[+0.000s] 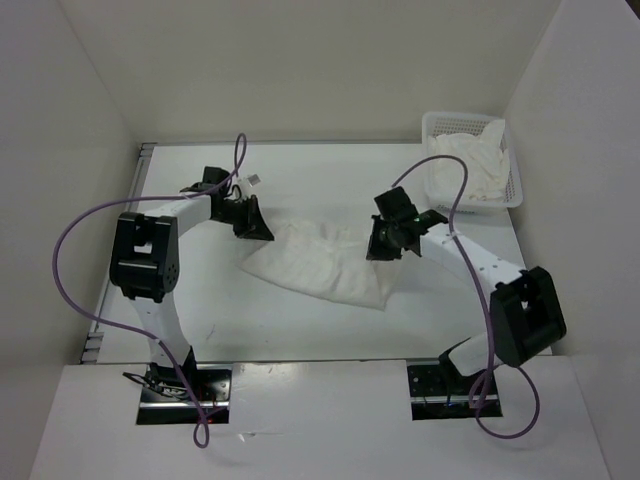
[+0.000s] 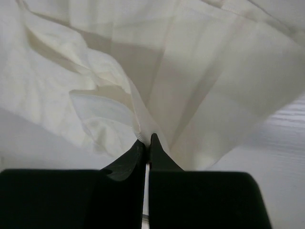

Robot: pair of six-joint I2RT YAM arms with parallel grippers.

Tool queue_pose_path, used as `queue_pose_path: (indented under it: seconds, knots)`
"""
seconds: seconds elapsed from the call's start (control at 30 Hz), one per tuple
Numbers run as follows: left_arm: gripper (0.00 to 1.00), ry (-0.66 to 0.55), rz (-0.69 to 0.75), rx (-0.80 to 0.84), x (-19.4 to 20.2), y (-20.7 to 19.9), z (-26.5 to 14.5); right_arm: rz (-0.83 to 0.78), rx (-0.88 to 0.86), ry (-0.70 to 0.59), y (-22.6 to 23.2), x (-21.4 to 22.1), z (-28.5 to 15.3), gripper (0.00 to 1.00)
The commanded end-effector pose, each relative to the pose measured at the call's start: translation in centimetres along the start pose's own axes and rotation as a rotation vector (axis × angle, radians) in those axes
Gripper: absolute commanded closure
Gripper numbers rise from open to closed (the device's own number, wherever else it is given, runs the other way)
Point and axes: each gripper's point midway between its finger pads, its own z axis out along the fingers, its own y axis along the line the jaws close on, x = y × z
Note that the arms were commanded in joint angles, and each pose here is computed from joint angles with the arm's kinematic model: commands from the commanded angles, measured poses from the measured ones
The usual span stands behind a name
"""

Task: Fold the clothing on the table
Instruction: Fold the skirt

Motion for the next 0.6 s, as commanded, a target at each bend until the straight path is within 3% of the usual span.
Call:
queue_pose_path:
  seconds: [0.0, 0.23, 0.57]
  knots:
    - [1.00, -0.010, -0.019, 0.035, -0.1, 0.1, -0.2, 0.040, -0.013, -0.146, 0.1, -4.5, -3.3, 1.00]
    - [1.00, -0.122, -0.074, -0.042, -1.5, 1.6, -3.5, 0.089, 0.089, -0.112, -3.2, -4.8, -1.5, 1.00]
    - [1.00, -0.161, -0.097, -0.038, -0.8, 1.5, -5.6, 0.104, 0.123, -0.102, -5.0, -6.8, 0.4, 1.00]
